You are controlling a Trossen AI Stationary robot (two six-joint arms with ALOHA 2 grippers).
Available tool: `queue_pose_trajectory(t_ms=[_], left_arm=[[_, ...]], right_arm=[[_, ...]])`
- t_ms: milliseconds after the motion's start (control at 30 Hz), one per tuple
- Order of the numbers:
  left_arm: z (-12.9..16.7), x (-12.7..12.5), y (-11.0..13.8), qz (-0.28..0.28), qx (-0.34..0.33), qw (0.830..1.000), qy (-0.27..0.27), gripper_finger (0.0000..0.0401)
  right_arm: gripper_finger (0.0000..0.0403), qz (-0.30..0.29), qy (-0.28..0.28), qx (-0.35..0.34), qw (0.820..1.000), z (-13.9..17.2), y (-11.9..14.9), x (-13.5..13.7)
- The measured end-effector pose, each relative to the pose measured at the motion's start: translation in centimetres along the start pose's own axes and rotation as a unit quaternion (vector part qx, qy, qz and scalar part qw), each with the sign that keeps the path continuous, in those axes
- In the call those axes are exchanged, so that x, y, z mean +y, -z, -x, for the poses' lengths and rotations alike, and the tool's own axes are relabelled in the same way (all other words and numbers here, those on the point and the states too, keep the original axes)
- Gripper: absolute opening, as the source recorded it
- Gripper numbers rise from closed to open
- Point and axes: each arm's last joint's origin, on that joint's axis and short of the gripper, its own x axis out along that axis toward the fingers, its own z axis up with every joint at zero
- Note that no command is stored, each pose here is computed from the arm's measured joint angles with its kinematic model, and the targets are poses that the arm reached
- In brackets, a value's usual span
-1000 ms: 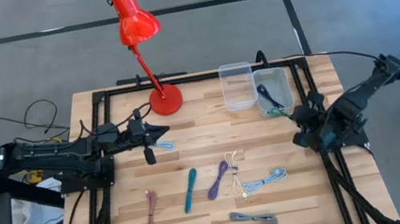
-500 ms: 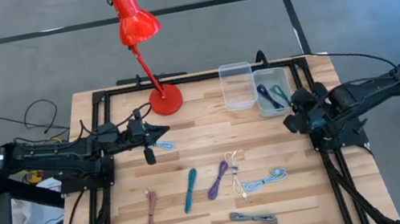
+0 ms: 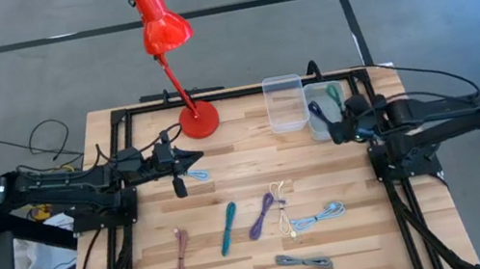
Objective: Pick & Place USB Port
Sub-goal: Put the green charger cable into the transparent bin
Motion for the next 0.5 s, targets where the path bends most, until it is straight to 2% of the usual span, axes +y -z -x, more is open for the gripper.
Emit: queue_pose_trajectory(t_ms=[267, 500], left_arm=[[0.0, 0.0, 0.0, 0.000, 0.000, 1.000, 0.000, 0.0006], [0.0, 0.0, 0.0, 0.000, 0.000, 1.000, 0.000, 0.0006]], right_arm=[[0.0000, -0.001, 0.028, -0.012, 1.000, -2.6, -0.2, 0.5], [0.0000, 0.009, 0.059, 0.021, 0.998, -5.0, -1.1, 0.6]])
